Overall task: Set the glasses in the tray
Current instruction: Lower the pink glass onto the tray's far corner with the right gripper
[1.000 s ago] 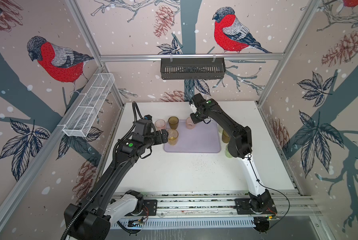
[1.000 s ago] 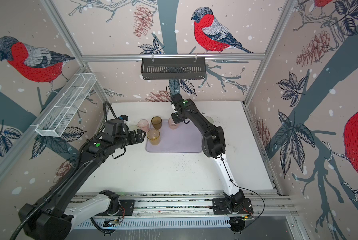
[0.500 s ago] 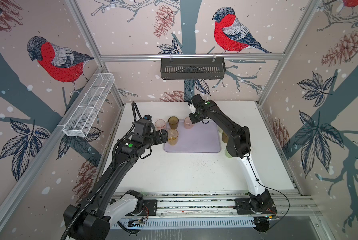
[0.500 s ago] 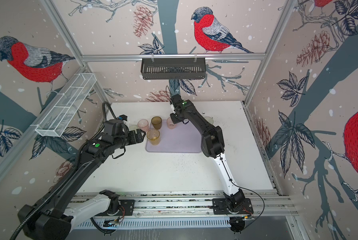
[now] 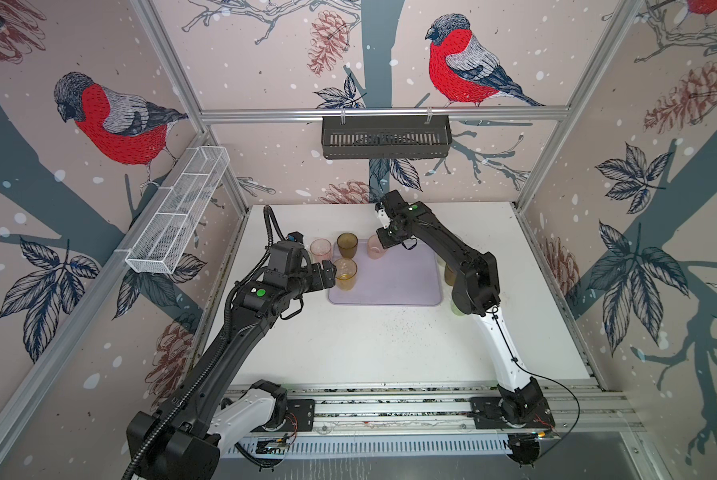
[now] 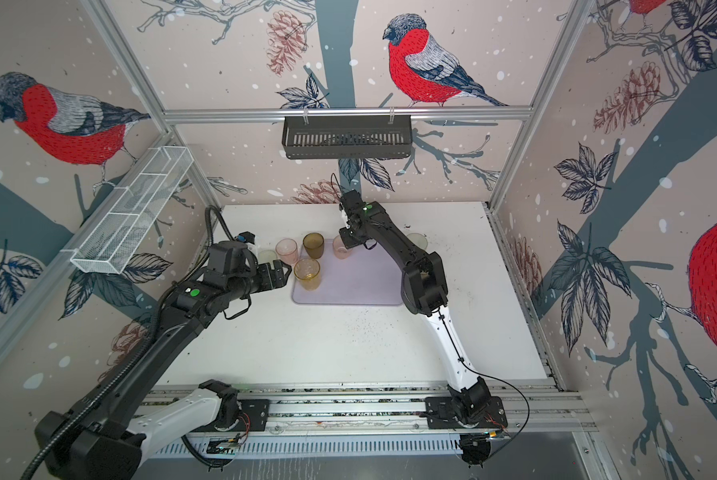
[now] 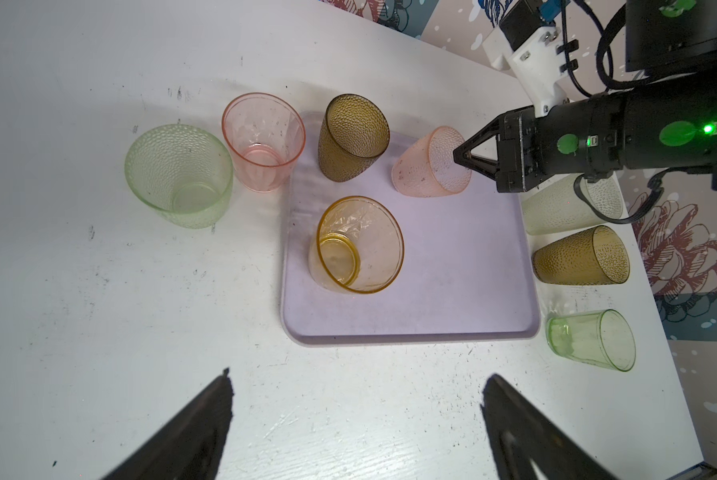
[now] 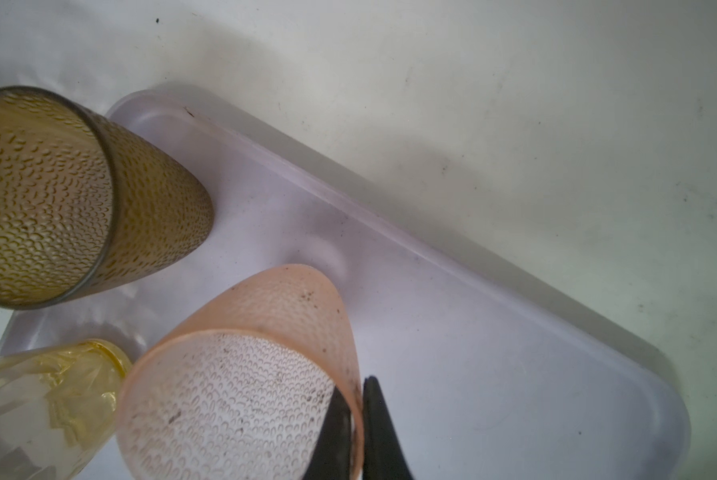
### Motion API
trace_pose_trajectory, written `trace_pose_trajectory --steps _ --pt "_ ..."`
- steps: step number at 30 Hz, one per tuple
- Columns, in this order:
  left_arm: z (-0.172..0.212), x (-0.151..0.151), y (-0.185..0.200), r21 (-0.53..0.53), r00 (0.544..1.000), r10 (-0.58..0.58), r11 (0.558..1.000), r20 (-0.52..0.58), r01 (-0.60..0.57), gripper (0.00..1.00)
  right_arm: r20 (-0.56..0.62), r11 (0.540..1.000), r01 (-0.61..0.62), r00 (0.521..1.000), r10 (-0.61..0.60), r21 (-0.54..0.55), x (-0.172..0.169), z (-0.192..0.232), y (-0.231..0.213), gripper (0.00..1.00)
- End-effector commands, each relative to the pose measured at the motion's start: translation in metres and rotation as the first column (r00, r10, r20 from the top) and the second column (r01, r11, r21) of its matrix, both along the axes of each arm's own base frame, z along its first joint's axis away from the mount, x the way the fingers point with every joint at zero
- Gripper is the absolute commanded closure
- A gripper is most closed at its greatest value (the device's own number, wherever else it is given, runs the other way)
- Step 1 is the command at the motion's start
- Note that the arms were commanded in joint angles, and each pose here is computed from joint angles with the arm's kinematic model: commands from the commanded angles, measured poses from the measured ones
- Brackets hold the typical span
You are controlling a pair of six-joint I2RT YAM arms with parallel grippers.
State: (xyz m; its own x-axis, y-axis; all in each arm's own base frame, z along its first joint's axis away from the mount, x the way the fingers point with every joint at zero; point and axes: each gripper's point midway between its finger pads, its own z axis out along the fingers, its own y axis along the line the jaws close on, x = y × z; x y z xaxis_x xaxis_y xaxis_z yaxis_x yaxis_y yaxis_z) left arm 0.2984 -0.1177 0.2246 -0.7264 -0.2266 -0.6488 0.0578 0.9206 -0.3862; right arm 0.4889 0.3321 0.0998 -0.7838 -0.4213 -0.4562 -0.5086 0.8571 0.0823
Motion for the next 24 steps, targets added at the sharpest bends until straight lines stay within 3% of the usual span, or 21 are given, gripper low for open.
trace_pose_trajectory --steps 1,24 --pt "0.002 0.002 0.002 -0.004 1.000 0.012 1.000 0.013 -0.012 0.06 0.029 1.000 0.016 0.999 -0.017 0.013 0.007 0.005 0.002 0.96" --pt "0.002 0.004 -0.001 -0.007 1.000 0.006 1.000 0.017 -0.006 0.06 0.019 0.999 0.032 0.999 -0.031 -0.007 0.010 -0.007 -0.002 0.96"
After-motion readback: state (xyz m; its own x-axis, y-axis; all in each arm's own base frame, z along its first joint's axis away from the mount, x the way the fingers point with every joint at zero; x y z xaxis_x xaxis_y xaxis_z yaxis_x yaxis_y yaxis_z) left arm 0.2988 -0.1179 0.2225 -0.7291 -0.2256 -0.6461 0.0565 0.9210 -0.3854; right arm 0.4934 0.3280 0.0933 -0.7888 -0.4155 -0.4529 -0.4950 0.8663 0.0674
